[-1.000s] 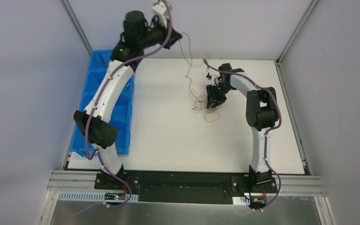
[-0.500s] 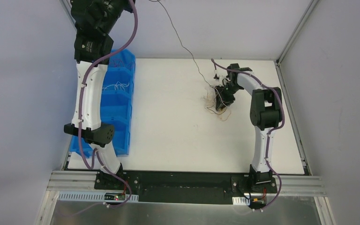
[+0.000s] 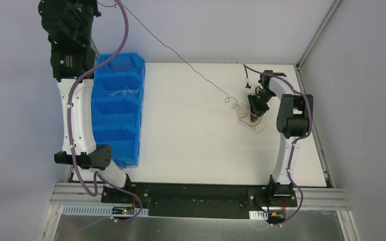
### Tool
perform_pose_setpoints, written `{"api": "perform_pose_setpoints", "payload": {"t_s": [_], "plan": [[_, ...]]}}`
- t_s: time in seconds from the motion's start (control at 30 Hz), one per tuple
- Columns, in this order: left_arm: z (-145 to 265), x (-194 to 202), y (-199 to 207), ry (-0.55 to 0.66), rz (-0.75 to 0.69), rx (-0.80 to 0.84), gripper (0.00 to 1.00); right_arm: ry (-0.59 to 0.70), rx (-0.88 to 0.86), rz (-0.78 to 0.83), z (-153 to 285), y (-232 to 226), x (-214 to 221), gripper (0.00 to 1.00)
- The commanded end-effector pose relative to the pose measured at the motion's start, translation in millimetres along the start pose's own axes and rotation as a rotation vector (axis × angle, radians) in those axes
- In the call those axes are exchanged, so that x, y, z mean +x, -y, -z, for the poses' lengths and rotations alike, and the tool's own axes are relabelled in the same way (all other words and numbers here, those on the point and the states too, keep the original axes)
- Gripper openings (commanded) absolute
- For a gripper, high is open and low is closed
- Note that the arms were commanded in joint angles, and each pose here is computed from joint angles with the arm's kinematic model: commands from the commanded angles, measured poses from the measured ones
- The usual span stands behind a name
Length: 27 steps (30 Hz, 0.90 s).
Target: Untangle the cables
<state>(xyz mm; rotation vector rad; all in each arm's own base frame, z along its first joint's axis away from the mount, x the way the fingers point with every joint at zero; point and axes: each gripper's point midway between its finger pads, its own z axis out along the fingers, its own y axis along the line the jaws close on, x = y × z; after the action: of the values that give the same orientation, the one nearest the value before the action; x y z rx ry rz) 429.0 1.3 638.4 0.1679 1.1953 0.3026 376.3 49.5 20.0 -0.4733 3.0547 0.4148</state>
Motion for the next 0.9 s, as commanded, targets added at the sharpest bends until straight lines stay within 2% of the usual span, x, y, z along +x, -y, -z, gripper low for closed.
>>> {"api": "perform_pose_setpoints", "payload": {"t_s": [0.0,0.1,0.4,0.87], "plan": [[37.2,-33.1,-47.5,0.053,-0.071,-0.131,0.00,-0.108,0.101,0.020,-7.7,33.8,29.0,0.07],[53.3,-29.1,-68.1,0.018,-0.100,-0.175,0.00,-0.116,0.099,0.023,-8.5,34.3,31.0,0.00],[90.4,-27.3,-126.8,-0.055,-0.211,-0.355,0.00,-0.117,0.114,-0.023,-1.4,56.6,36.8,0.00],[120.0,-44.5,-153.6,-0.087,-0.334,-0.447,0.00,-0.098,0.091,-0.033,2.9,58.2,35.2,0.00]]}}
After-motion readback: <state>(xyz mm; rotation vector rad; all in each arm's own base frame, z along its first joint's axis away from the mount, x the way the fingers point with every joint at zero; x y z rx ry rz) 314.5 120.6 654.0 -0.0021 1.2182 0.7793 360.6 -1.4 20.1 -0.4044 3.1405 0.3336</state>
